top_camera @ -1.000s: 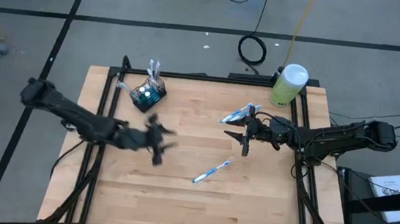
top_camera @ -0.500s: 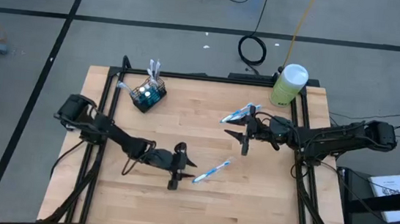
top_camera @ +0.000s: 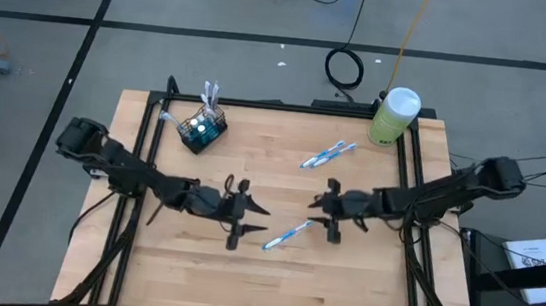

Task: Pick & Place toothbrushing station
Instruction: Put the blue toothbrush into the left compartment of the wire organizer

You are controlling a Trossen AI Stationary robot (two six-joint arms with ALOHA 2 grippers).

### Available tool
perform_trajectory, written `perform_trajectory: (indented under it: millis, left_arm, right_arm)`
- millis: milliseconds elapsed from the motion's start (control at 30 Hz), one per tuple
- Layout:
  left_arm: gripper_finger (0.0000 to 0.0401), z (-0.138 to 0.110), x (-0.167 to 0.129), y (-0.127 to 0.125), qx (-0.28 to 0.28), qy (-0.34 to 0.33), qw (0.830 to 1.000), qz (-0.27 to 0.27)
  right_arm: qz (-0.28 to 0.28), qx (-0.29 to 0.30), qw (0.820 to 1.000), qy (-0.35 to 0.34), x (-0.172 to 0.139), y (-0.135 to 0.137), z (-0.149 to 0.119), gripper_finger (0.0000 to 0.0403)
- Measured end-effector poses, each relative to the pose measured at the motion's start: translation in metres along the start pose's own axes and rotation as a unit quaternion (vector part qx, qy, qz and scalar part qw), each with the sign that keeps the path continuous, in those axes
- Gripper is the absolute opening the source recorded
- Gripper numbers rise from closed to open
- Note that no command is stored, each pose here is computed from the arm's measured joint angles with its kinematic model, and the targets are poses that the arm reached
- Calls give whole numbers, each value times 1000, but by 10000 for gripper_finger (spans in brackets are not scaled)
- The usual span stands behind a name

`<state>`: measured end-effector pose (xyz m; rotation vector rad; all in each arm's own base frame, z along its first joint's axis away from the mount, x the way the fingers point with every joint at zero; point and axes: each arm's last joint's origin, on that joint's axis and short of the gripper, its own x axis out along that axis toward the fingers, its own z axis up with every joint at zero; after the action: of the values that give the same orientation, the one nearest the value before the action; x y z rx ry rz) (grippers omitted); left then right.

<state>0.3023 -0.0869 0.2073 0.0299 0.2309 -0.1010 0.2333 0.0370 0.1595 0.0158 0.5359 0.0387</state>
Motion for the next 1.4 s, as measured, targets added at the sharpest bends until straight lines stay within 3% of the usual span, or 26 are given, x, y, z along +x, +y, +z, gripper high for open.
perform_trajectory:
  millis: [167, 367, 533, 600, 833, 1000, 1067, 1133, 1233, 1333, 1400]
  left_arm:
    - [186, 8, -4, 7, 11, -13, 1000, 11]
    - [186, 3, -1, 16, 16, 2, 1000, 24]
    - [186, 2, 0, 24, 13, 9, 999, 37]
    - [186, 1, 1, 26, 9, 11, 999, 40]
    - [186, 1, 1, 30, 3, 13, 999, 46]
    - [186, -1, 1, 30, 3, 21, 999, 46]
    - [186, -1, 1, 30, 3, 21, 999, 46]
    - [186, -1, 1, 30, 4, 20, 999, 46]
    - [186, -1, 1, 30, 7, 21, 999, 46]
    - [186, -1, 1, 30, 7, 20, 999, 47]
    - [186, -1, 1, 31, 6, 20, 999, 48]
  right_arm:
    - [22, -5, 999, 27, 22, 16, -18, 155]
    - [72, -14, 997, -6, 38, 31, -23, 155]
    - [132, 56, 989, 40, 41, 33, -31, 155]
    - [130, 75, 986, 69, 42, 31, -37, 155]
    - [-54, 64, 994, 72, 44, 12, -43, 155]
    - [-188, 59, 980, 31, 45, -12, -36, 155]
    - [-208, 79, 975, 9, 45, -23, -32, 155]
    - [-181, 106, 977, -24, 46, -31, -24, 155]
    - [-70, 140, 985, -74, 47, -33, -12, 155]
    - [48, 157, 979, -118, 45, -27, 0, 155]
    - [81, 155, 978, -118, 46, -19, 3, 155]
